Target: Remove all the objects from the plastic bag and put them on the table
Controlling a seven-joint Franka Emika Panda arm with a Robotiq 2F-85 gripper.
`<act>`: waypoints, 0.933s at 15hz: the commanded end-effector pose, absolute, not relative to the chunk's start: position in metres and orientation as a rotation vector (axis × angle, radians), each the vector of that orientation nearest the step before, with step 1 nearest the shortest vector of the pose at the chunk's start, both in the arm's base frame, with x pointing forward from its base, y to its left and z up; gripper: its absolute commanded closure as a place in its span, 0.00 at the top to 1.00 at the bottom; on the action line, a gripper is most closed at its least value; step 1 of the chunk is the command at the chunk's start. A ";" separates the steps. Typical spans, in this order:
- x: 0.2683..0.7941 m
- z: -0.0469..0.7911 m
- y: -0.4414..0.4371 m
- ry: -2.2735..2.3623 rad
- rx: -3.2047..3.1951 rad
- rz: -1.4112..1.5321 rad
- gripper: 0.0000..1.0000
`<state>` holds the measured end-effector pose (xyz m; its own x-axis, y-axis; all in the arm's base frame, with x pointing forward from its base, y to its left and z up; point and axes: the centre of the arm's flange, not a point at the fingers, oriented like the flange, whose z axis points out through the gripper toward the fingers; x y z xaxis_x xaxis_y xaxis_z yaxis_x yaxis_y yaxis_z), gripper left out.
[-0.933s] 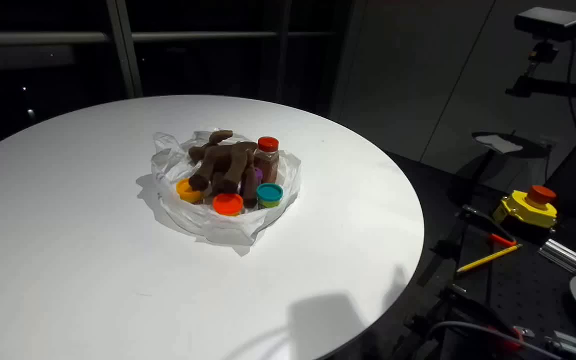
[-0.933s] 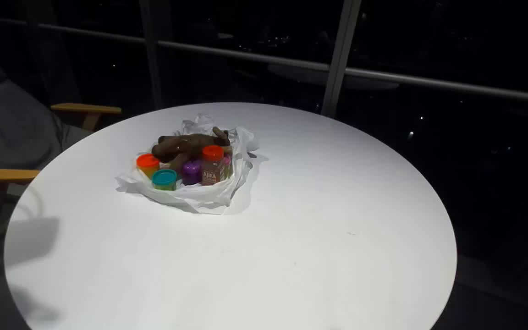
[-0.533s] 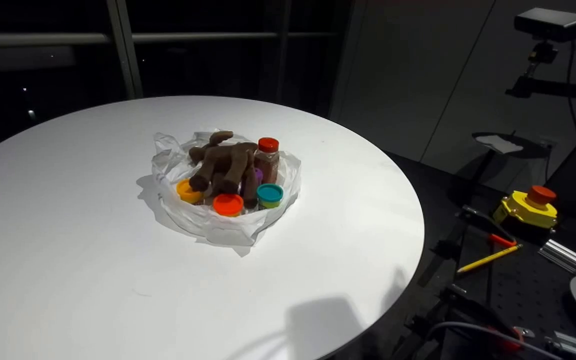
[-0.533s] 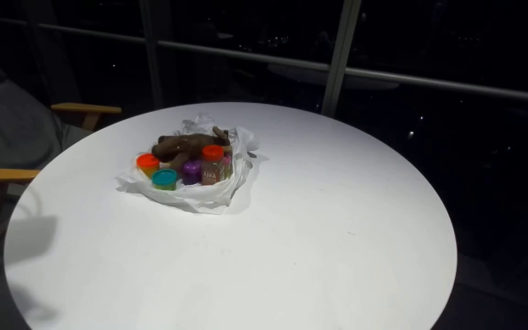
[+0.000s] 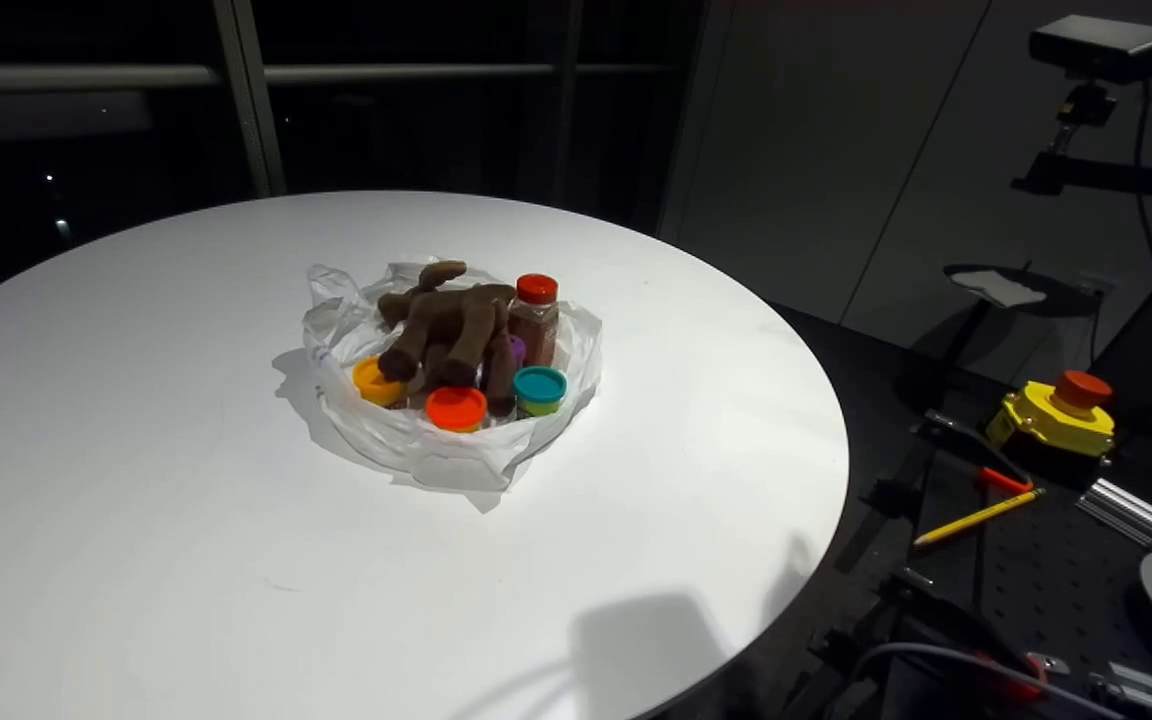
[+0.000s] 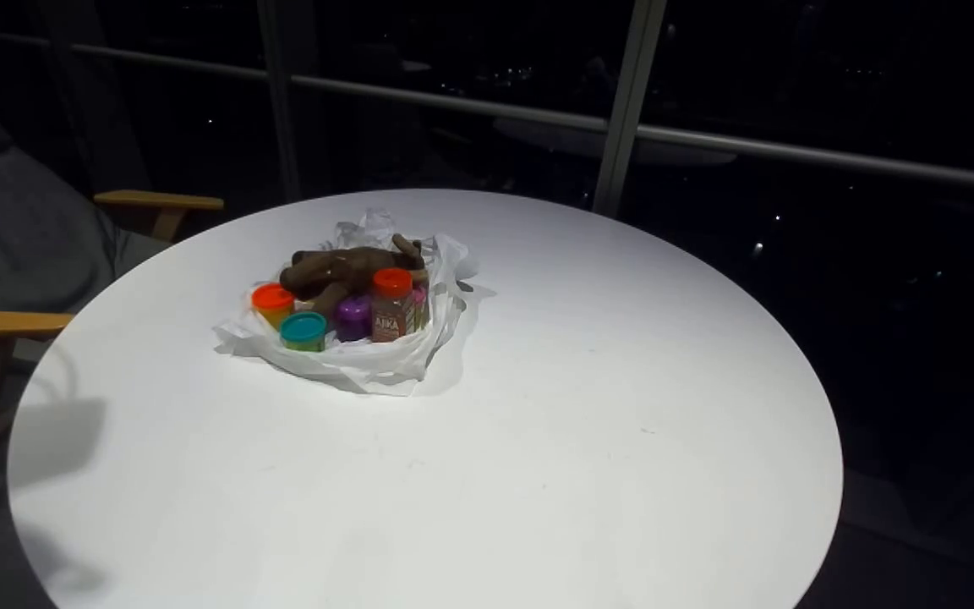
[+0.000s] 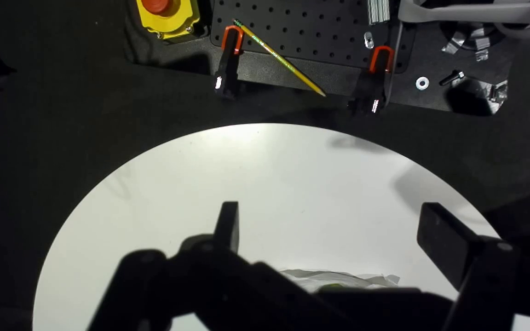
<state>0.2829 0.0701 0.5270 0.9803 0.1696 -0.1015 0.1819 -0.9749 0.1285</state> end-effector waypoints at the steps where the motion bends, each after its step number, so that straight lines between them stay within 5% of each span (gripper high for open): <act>1: 0.283 0.527 0.070 0.267 2.989 -0.136 1.00; 14: 0.485 0.411 0.168 -0.014 3.084 0.054 1.00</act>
